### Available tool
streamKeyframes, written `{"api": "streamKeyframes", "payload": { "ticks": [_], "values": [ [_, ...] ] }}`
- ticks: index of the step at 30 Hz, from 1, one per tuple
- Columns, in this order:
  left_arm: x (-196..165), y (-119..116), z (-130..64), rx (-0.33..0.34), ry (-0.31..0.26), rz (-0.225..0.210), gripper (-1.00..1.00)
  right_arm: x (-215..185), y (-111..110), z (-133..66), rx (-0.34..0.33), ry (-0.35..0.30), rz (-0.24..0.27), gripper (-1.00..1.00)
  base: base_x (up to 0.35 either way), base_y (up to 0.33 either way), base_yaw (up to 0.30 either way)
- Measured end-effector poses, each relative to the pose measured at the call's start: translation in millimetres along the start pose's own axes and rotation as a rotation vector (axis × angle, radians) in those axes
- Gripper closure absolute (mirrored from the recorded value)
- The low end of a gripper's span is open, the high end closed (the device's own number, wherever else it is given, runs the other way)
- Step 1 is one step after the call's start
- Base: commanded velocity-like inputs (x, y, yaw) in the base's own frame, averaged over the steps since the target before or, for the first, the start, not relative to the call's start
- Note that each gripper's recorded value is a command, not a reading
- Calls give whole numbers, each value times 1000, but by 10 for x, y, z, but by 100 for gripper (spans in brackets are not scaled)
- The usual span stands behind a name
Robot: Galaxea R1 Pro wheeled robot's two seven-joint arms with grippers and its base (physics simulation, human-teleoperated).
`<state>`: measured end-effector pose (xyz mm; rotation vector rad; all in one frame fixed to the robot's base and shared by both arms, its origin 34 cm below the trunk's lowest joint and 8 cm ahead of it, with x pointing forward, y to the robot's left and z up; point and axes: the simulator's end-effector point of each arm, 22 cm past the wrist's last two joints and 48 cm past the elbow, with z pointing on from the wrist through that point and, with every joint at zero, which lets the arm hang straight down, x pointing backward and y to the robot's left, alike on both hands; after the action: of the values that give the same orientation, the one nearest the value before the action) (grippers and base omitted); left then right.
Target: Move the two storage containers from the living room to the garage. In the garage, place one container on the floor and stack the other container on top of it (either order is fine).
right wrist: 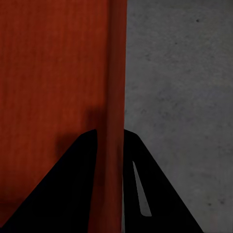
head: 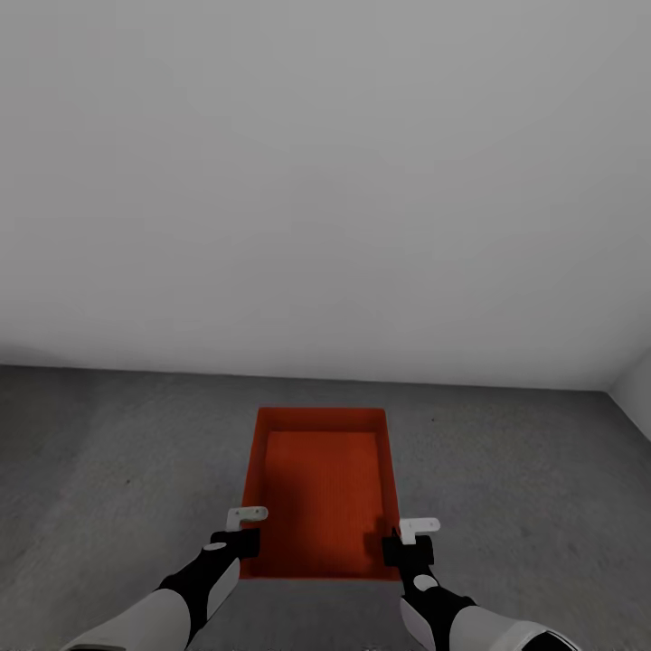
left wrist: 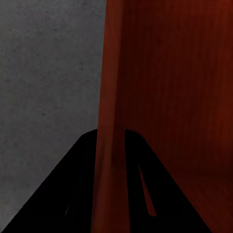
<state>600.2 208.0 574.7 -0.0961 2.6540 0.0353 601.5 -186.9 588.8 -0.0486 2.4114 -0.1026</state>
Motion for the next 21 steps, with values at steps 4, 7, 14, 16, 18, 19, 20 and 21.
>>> {"api": "streamKeyframes", "payload": {
  "ticks": [4,7,14,16,18,19,20,21],
  "values": [
    [31,1,16,0,6,0,100,34,3,9,0,6,0,100,0,0,0],
    [55,2,28,-1,11,1,100,60,5,15,-1,11,0,100,0,0,0],
    [113,5,56,-1,22,1,100,122,9,29,-1,22,-1,100,0,0,0],
    [133,6,63,-2,26,1,100,142,11,32,-2,26,-2,100,0,0,0],
    [146,6,71,-2,29,1,100,157,12,36,-2,29,-1,100,0,0,0],
    [155,6,75,-2,30,2,100,167,13,38,-2,30,-1,100,0,0,0],
    [162,6,79,-2,32,2,100,175,13,40,-2,32,-1,100,0,0,0],
    [172,7,83,-2,34,2,100,184,14,42,-2,34,-2,100,0,0,0]
  ]
}}
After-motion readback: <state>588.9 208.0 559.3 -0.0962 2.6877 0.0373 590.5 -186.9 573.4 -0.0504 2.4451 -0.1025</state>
